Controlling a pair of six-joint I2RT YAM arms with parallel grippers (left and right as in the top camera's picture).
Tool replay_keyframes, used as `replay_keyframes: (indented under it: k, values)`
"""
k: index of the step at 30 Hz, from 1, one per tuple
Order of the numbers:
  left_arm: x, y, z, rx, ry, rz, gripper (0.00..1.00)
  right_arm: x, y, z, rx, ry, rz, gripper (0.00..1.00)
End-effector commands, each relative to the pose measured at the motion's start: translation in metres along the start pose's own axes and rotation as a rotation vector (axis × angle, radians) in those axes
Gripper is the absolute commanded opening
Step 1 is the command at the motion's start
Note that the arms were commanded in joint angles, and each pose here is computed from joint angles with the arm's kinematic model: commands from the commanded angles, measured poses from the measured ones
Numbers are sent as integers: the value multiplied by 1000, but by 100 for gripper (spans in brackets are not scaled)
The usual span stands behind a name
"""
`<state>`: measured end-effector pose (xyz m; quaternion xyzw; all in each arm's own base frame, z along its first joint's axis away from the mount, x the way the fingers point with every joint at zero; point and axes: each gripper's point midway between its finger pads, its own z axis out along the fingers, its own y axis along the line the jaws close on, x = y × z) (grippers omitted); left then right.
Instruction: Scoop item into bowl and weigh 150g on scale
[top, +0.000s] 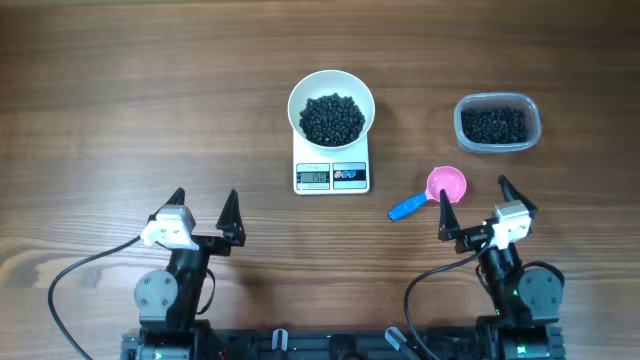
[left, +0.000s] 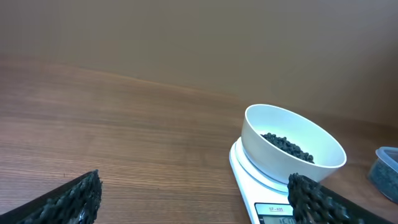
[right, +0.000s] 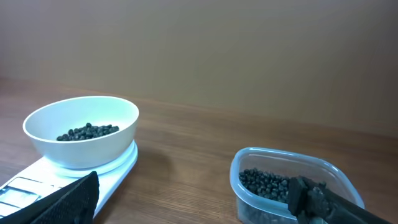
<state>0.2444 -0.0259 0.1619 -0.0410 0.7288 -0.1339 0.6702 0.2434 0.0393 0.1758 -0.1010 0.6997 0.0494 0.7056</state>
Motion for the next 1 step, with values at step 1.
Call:
replay_keyframes:
  k: [1]
  values:
    - [2,1,0,-2,-3,13,100,-2,-2,0,13,-10,-5,100]
